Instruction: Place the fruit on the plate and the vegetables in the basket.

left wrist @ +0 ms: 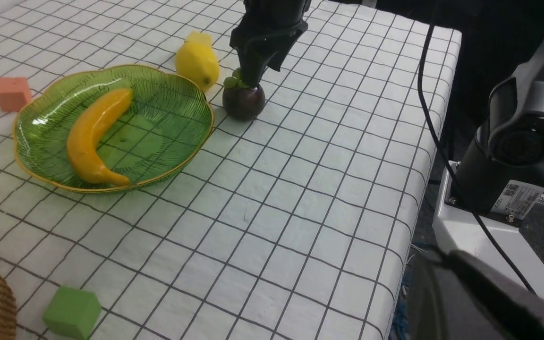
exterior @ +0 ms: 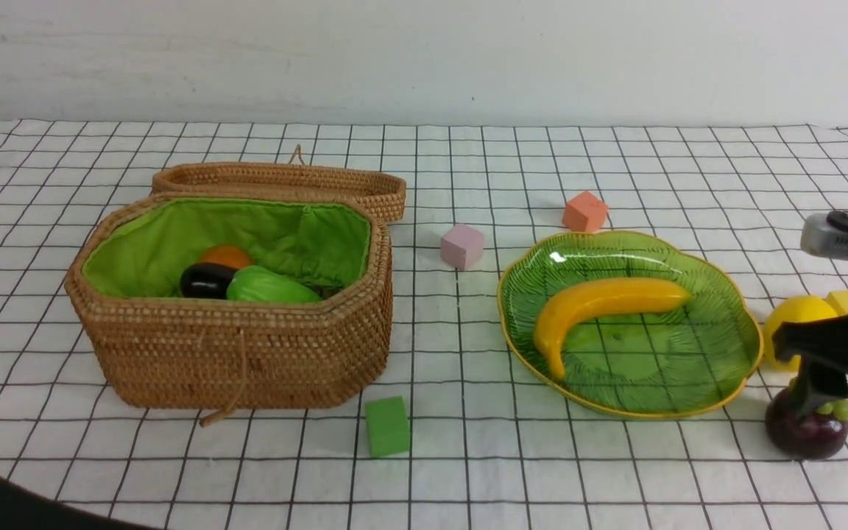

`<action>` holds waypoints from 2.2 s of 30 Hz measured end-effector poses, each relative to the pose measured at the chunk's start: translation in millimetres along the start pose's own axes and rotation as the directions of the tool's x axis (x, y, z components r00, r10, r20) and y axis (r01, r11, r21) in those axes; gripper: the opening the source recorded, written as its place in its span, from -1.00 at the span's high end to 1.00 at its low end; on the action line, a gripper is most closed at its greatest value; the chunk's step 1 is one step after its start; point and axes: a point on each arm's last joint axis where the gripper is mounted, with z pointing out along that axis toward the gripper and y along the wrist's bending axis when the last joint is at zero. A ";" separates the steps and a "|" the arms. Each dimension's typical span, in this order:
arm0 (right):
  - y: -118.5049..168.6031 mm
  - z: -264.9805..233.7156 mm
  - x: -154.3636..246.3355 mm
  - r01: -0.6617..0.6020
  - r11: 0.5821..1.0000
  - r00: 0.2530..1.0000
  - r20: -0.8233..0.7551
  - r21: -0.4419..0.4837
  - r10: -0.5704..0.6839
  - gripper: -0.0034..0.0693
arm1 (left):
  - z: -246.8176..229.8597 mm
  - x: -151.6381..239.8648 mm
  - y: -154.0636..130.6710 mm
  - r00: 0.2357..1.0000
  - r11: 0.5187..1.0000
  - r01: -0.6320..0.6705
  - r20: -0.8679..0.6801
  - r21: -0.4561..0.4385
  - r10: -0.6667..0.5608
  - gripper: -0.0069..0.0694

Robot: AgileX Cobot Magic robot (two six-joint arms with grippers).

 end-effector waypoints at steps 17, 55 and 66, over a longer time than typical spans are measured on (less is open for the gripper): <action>-24.2 78.8 -26.3 0.007 0.999 1.000 0.020 0.053 -0.008 -0.74 | 4.6 0.3 1.0 1.000 1.000 0.008 -0.018 0.005 -0.008 0.83; 65.6 50.8 -32.3 0.228 0.959 0.921 0.357 -0.166 -0.157 -0.96 | 2.9 -17.2 8.7 0.985 0.997 0.016 0.175 -0.078 -0.002 0.83; 43.4 -38.4 -16.7 0.129 0.966 0.920 0.390 -0.223 -0.033 -0.52 | 2.9 -17.2 8.6 0.985 0.997 0.018 0.175 -0.076 -0.004 0.83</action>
